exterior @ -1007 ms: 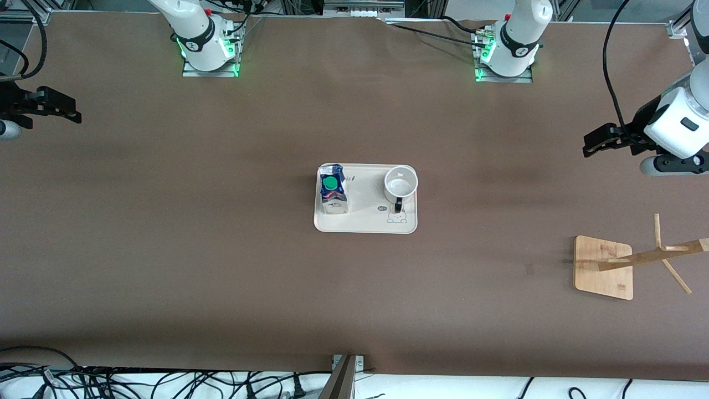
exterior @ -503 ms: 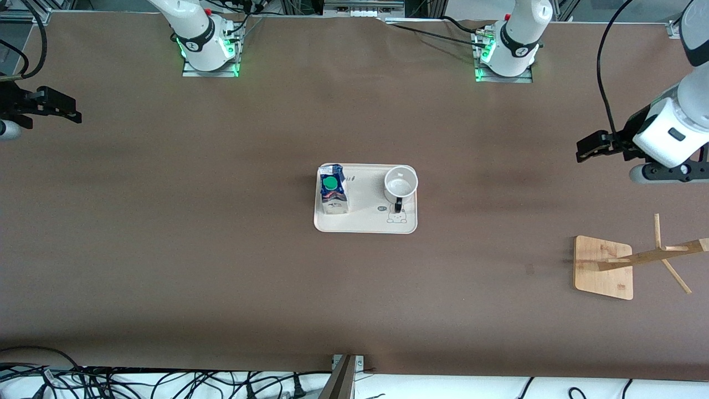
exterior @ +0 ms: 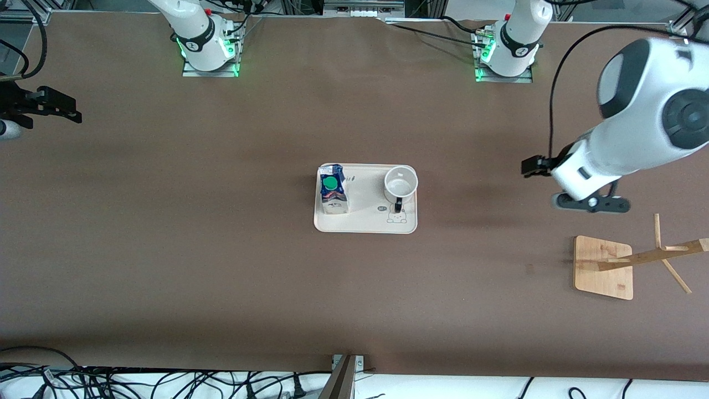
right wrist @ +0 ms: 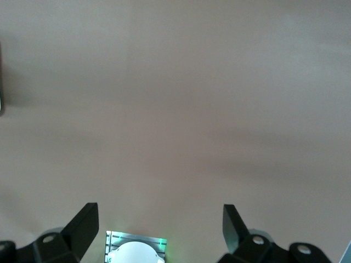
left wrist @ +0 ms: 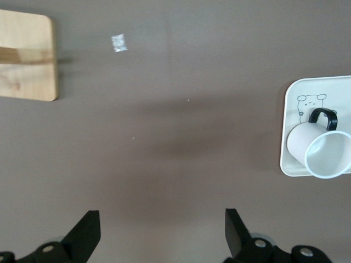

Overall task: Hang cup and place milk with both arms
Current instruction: 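Move the left gripper over the white mug on the tray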

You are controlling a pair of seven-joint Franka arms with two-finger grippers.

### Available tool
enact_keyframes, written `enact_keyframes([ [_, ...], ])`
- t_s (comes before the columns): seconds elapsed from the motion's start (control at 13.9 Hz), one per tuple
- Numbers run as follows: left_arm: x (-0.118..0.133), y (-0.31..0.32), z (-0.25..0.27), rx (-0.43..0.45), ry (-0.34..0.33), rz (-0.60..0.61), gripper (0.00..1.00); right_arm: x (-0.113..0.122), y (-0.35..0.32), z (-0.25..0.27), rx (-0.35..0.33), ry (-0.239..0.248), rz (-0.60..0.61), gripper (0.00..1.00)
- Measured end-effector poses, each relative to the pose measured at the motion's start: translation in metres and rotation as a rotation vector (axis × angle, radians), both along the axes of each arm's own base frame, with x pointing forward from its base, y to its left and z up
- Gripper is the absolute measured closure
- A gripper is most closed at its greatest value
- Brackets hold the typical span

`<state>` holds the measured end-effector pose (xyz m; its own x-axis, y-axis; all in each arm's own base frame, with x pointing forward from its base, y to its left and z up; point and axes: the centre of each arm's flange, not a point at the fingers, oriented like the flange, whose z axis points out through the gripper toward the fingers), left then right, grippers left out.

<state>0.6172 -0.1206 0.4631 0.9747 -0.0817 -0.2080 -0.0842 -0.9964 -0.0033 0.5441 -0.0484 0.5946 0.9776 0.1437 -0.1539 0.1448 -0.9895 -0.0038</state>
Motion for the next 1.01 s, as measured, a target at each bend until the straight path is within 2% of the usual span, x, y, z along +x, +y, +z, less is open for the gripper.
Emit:
enact_keyframes([
  [0.14, 0.013, -0.022, -0.036, -0.013, -0.009, -0.023, 0.0, 0.0, 0.0, 0.0, 0.0, 0.0, 0.0, 0.0],
  [0.36, 0.028, -0.05, -0.076, -0.119, -0.04, 0.003, 0.0, 0.0, 0.0, 0.0, 0.0, 0.0, 0.0, 0.0],
  [0.5, 0.032, -0.069, -0.095, -0.144, -0.06, -0.004, 0.0, 0.0, 0.0, 0.0, 0.0, 0.0, 0.0, 0.0],
  [1.01, 0.007, -0.164, -0.163, -0.107, -0.051, -0.015, 0.0, 0.0, 0.0, 0.0, 0.0, 0.0, 0.0, 0.0],
])
